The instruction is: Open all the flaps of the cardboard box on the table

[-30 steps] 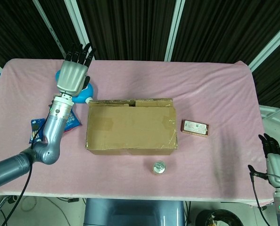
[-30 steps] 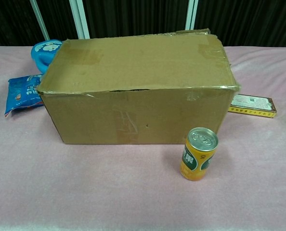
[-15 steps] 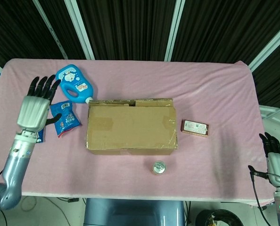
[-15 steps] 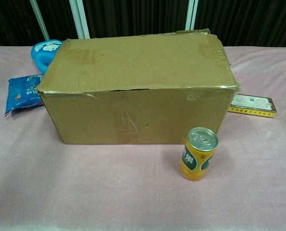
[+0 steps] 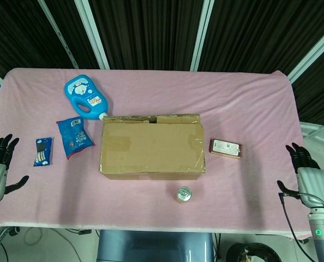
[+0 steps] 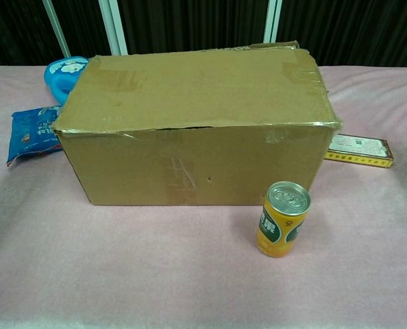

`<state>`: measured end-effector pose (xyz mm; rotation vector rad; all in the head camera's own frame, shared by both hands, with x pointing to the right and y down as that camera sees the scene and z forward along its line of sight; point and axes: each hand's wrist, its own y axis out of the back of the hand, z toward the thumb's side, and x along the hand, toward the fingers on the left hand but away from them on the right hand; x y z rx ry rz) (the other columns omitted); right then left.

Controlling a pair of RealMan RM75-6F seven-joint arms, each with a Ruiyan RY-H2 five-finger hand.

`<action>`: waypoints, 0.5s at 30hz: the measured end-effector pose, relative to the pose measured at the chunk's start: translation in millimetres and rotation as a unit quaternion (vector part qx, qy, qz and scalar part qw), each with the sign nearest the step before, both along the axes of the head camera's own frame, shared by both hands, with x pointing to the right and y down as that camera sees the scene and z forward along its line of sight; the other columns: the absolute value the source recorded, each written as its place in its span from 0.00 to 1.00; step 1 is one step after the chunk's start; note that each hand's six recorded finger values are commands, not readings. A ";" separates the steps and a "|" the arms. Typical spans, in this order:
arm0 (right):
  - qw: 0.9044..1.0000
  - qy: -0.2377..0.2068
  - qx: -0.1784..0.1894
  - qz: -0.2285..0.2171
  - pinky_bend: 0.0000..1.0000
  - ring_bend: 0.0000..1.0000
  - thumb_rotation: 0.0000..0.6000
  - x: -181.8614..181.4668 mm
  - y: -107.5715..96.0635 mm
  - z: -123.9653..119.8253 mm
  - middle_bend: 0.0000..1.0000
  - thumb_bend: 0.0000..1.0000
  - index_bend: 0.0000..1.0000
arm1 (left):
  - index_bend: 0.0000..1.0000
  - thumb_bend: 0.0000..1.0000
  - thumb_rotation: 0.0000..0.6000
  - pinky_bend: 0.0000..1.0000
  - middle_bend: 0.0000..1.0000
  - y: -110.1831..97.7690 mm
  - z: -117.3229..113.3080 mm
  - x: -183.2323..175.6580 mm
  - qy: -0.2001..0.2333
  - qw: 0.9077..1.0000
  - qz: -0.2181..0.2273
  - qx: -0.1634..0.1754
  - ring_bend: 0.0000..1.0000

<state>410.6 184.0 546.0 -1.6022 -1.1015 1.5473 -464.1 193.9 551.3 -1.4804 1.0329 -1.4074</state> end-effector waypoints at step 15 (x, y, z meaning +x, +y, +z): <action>0.986 -0.097 -0.045 -0.129 0.34 0.21 1.00 -147.2 -114.7 18.1 0.21 1.00 0.28 | 0.00 0.13 1.00 0.00 0.00 5.7 10.1 -6.1 0.051 0.998 -0.013 -0.017 0.00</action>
